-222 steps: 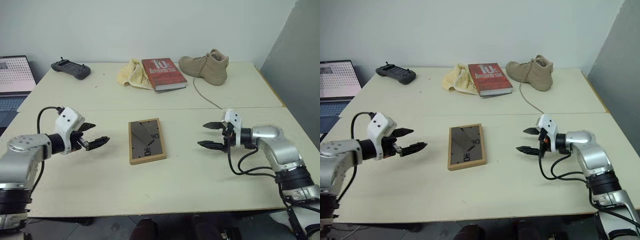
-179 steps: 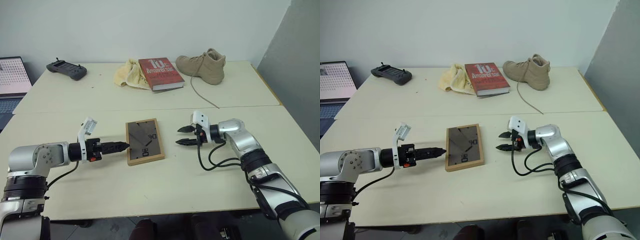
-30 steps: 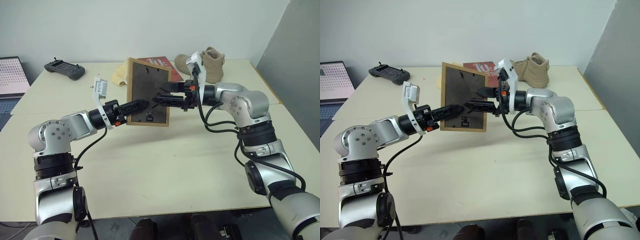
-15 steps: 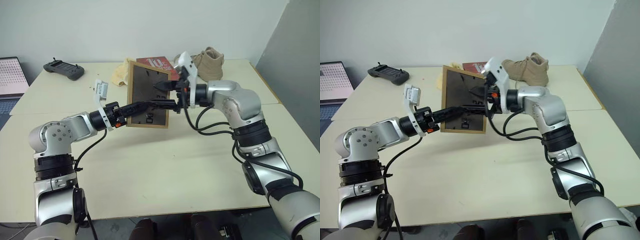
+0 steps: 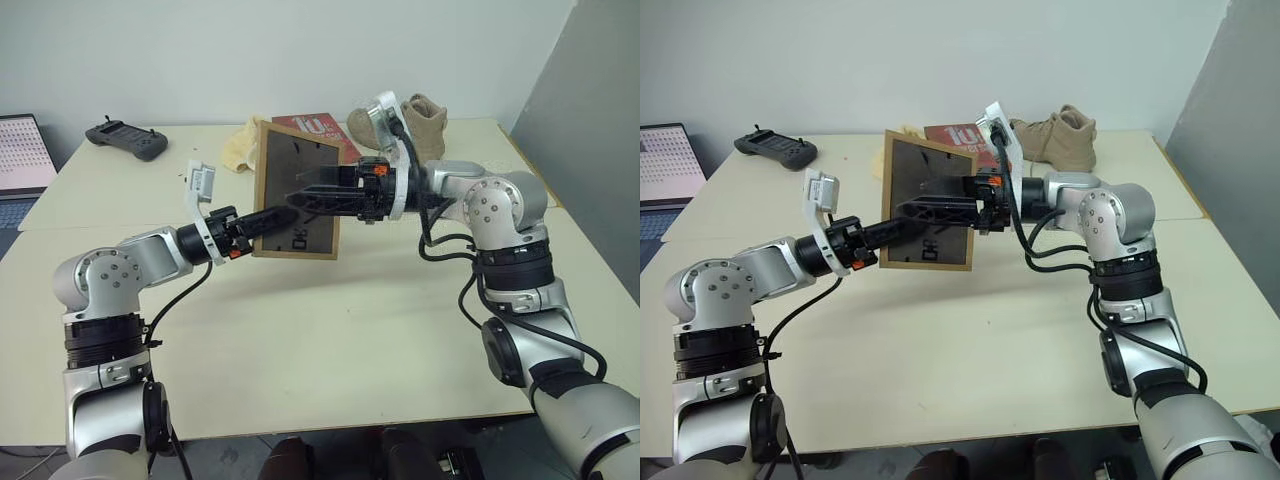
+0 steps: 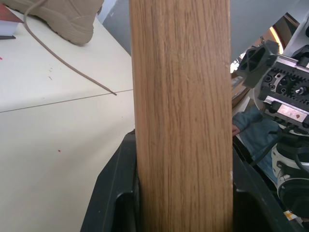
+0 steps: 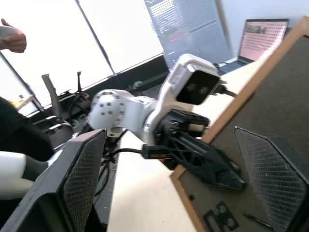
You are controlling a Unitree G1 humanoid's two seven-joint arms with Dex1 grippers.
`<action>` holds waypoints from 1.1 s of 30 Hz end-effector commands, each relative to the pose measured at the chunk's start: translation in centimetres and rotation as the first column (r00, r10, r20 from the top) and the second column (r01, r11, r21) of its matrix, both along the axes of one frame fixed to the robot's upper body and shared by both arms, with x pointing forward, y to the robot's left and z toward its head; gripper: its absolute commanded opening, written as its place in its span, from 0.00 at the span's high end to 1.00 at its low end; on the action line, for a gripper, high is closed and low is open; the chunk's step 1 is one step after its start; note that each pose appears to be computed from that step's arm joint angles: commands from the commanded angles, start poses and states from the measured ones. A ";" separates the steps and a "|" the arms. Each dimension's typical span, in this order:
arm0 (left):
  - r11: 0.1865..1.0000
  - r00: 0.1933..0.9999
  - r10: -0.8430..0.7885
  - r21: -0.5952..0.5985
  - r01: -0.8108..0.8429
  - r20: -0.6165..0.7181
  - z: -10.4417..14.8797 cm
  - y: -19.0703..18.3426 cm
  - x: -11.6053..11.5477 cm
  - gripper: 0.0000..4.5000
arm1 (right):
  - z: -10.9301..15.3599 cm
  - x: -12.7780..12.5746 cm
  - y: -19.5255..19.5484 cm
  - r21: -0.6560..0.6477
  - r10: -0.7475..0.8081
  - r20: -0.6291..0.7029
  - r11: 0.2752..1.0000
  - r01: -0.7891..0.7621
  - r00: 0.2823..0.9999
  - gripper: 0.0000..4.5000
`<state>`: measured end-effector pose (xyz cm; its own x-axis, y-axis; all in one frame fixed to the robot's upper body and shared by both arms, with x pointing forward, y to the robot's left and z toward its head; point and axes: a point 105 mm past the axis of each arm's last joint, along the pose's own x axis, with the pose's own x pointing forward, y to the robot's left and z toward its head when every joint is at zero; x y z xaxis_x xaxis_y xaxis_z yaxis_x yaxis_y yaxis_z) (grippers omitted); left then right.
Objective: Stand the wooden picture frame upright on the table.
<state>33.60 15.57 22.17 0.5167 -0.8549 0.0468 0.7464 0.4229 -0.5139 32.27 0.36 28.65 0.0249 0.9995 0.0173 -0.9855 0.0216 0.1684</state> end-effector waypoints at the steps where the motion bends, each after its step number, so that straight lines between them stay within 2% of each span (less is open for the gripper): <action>1: 1.000 0.997 -0.002 -0.013 0.003 0.073 1.7 0.1 -0.2 0.72 | -0.3 1.4 -1.3 -0.022 -0.099 0.067 0.995 0.101 0.993 0.01; 7: 1.000 0.998 -0.004 -0.017 0.005 0.065 1.7 0.5 -0.5 0.72 | -1.3 3.0 -5.8 -0.056 -0.214 0.027 0.975 0.215 0.977 0.01; 11: 0.999 0.998 -0.032 -0.020 0.033 0.060 1.7 0.2 -0.9 0.72 | -3.0 3.9 -8.0 -0.090 -0.264 -0.036 0.961 0.260 0.964 0.01; 14: 0.997 0.995 -0.075 -0.028 0.077 0.061 2.0 -0.4 -1.4 0.72 | -3.7 4.3 -7.5 -0.074 -0.251 -0.096 0.967 0.244 0.963 0.01; 18: 0.988 0.987 -0.149 -0.039 0.151 0.057 2.4 -1.2 -2.3 0.72 | -2.8 4.2 -5.0 0.047 -0.139 -0.214 0.987 0.153 0.967 0.01; 25: 0.986 0.986 -0.163 -0.025 0.164 0.046 2.3 -1.5 -2.5 0.72 | -1.1 3.7 -3.1 0.158 -0.017 -0.273 0.985 0.062 0.962 0.01; 26: 0.986 0.986 -0.163 -0.027 0.164 0.046 2.3 -1.5 -2.5 0.72 | -0.9 3.6 -3.2 0.176 -0.001 -0.284 0.983 0.053 0.959 0.07; 28: 0.986 0.986 -0.161 -0.027 0.162 0.044 2.3 -1.4 -2.6 0.72 | -0.6 3.5 -3.5 0.199 0.015 -0.301 0.979 0.047 0.954 0.11; 33: 0.988 0.988 -0.153 -0.016 0.154 0.035 1.8 -1.3 -2.7 0.72 | -0.5 3.4 -4.1 0.223 0.029 -0.325 0.974 0.046 0.945 0.37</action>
<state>31.16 13.85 23.25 0.3650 -0.9282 0.0727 0.8031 0.2744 -0.5289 36.43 -3.45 25.51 0.1280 0.9808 0.1473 -0.8460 0.0304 0.5323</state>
